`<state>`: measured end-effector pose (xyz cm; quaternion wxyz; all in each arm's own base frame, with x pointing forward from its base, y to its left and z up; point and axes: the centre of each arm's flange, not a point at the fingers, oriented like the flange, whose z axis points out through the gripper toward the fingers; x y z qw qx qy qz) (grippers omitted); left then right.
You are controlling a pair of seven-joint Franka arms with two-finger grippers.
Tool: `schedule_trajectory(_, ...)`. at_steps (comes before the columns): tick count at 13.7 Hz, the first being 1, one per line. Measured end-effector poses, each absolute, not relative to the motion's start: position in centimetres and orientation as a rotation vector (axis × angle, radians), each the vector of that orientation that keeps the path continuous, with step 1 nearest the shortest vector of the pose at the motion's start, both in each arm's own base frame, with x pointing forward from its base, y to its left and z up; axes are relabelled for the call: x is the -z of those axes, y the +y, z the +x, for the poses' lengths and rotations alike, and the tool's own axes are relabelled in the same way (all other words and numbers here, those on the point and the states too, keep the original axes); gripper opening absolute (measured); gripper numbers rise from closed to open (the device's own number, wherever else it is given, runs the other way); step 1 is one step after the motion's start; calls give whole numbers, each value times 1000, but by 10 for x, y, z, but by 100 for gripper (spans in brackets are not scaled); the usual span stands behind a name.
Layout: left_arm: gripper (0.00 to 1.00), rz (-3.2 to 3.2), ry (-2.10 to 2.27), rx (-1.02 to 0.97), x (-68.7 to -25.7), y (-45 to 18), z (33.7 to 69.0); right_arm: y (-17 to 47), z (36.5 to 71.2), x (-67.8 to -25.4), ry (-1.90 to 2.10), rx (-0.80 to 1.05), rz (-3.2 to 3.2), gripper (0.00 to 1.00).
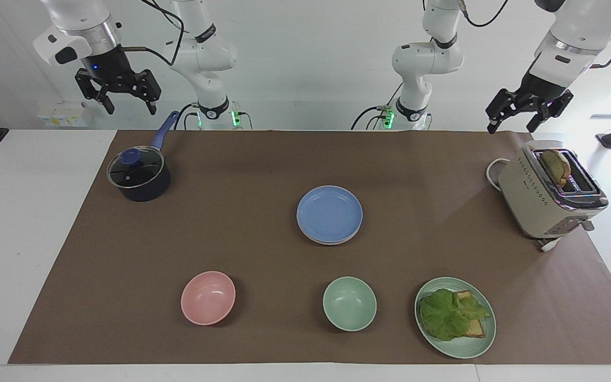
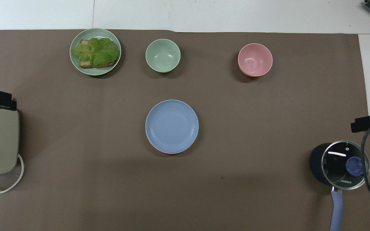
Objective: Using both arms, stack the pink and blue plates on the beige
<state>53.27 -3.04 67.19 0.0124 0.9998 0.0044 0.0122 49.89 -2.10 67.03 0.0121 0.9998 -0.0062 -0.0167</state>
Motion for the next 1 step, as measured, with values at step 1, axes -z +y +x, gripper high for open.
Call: schedule_trajectory(1,100,3116,14,-38,-672,-30,533,-21,499,-670,-20,53,3117,100)
